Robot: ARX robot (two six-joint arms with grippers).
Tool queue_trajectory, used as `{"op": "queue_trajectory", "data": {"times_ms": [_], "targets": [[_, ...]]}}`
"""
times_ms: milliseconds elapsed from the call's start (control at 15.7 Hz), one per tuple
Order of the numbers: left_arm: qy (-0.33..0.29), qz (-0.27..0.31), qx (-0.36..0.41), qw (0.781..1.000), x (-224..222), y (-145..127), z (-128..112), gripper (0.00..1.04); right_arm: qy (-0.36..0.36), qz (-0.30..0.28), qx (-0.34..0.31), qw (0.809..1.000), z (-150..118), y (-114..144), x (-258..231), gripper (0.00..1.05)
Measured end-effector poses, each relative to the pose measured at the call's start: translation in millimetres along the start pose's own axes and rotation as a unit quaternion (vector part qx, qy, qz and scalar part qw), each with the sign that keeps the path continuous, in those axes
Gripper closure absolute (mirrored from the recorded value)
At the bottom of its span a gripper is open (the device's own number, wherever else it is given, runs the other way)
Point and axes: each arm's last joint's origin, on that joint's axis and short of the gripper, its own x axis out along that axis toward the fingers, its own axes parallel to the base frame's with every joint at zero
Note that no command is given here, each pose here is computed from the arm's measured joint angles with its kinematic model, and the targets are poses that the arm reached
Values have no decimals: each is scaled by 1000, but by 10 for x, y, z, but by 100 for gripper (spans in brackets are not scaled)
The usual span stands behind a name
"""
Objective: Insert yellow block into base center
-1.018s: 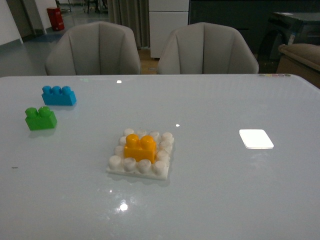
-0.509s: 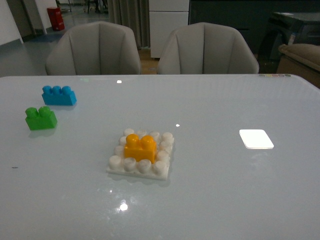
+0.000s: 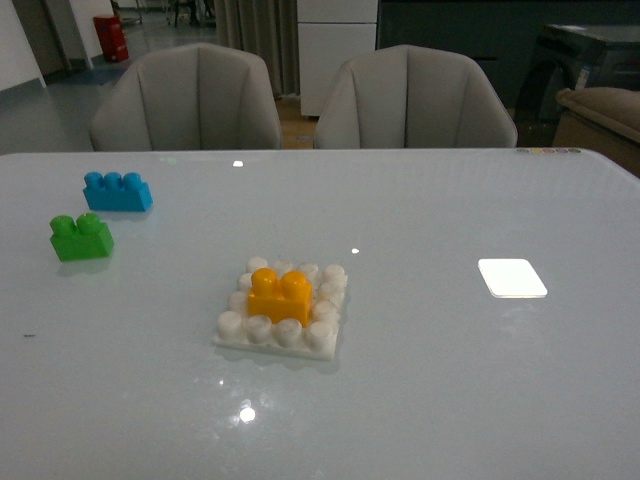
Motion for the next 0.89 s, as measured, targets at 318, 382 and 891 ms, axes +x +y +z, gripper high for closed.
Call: {"op": "queue_trajectory", "data": {"times_ms": [318, 382, 891], "targets": [[1, 0, 0, 1000, -69, 0, -5, 103, 0, 0, 0, 1000, 0, 0, 0, 6], [7, 0, 0, 1000, -95, 0, -15, 103, 0, 0, 0, 1000, 0, 0, 0, 6], [6, 0, 0, 1000, -177, 1, -38, 100, 0, 0, 0, 1000, 0, 0, 0, 6]]}}
